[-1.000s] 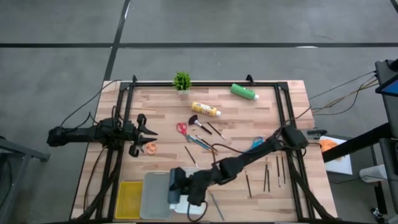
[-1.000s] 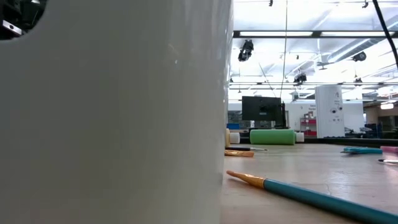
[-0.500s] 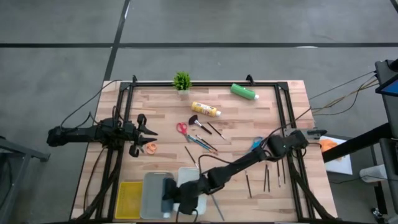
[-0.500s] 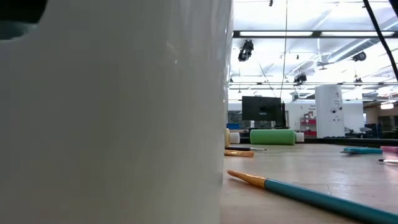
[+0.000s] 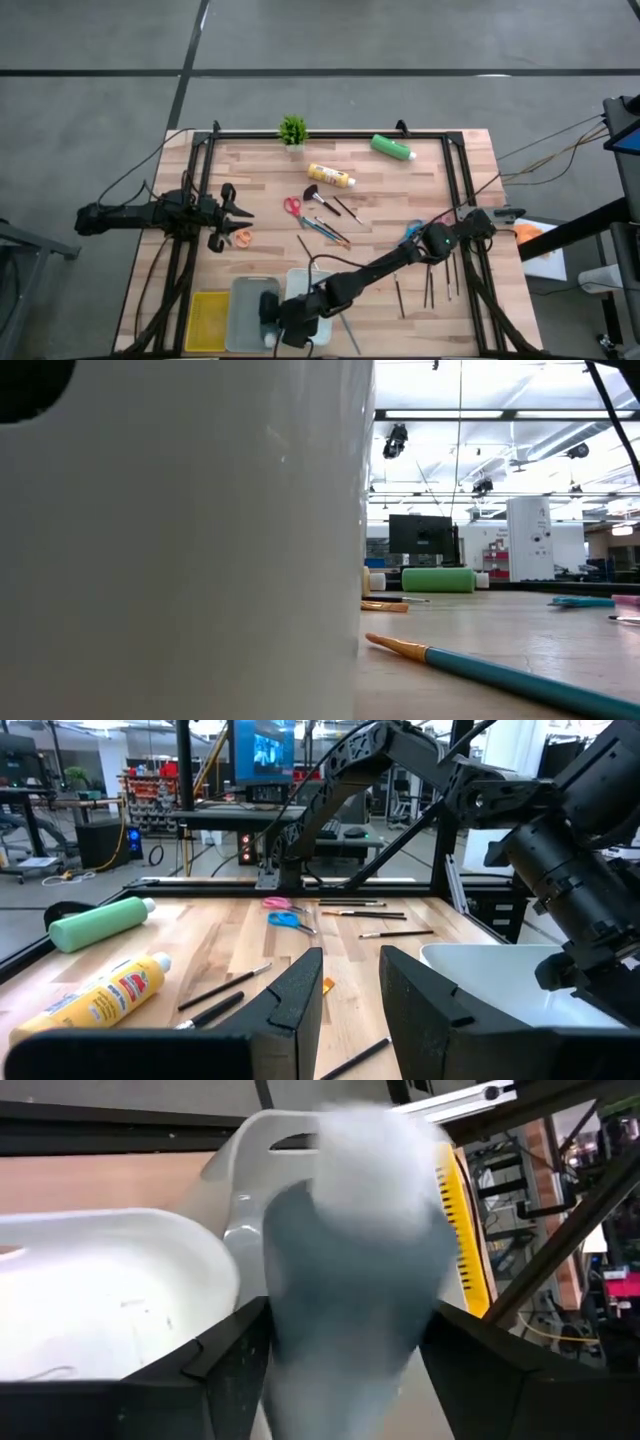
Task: Pick & Place Paint Supplies
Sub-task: Put the black paint bottle into the gray bin, then put the yellow paint bottle into the gray bin
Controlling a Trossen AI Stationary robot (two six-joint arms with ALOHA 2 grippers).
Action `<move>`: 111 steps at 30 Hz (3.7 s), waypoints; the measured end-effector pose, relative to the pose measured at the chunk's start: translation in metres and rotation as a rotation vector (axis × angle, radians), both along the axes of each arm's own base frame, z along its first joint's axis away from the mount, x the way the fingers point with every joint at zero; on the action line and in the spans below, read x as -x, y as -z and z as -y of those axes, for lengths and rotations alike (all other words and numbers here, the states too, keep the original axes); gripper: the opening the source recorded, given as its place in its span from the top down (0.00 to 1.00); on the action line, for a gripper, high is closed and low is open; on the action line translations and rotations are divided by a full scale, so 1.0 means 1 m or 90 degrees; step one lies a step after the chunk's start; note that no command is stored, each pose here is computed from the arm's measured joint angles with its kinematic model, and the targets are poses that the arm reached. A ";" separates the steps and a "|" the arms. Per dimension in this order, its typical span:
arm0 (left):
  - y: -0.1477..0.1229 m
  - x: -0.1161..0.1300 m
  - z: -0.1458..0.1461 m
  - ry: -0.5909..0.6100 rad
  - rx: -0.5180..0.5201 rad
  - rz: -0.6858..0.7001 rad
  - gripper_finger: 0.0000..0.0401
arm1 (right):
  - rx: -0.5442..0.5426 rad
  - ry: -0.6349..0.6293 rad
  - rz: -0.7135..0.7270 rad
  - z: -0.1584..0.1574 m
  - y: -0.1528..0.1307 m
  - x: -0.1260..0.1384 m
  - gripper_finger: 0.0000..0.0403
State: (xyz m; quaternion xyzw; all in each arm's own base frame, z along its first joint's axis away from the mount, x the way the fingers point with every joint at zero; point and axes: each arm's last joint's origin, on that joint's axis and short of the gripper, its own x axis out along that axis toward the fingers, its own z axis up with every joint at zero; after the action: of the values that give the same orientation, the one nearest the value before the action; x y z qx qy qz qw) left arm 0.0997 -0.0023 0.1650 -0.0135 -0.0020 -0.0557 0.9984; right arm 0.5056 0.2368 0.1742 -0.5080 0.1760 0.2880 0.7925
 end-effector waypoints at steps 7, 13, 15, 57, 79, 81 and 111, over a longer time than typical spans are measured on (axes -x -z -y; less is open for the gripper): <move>0.000 0.000 0.000 0.000 0.000 -0.001 0.74 | -0.002 0.003 0.000 0.002 -0.001 -0.001 0.39; 0.000 0.000 0.000 0.000 0.000 -0.001 0.74 | -0.009 0.004 0.012 0.001 -0.011 -0.003 0.39; 0.000 0.000 0.000 0.000 0.000 -0.001 0.74 | -0.010 0.004 0.012 0.001 -0.018 -0.003 0.39; 0.000 0.000 0.000 0.000 0.000 0.000 0.74 | 0.030 0.018 -0.135 0.023 -0.053 0.006 0.39; 0.000 0.000 0.000 0.000 0.000 0.000 0.74 | 0.028 0.021 -0.124 0.023 -0.054 0.005 0.17; 0.000 0.000 0.000 0.000 0.000 0.000 0.74 | 0.027 0.022 -0.121 0.023 -0.057 0.006 0.17; 0.000 0.000 0.000 0.000 0.000 0.000 0.74 | -0.324 0.534 -0.233 0.118 -0.165 0.054 0.17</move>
State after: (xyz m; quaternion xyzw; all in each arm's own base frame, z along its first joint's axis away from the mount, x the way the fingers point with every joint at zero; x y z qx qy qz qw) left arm 0.0997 -0.0023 0.1649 -0.0135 -0.0016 -0.0557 0.9984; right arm 0.4514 0.1184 0.3396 -0.1262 0.4245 0.0637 0.8943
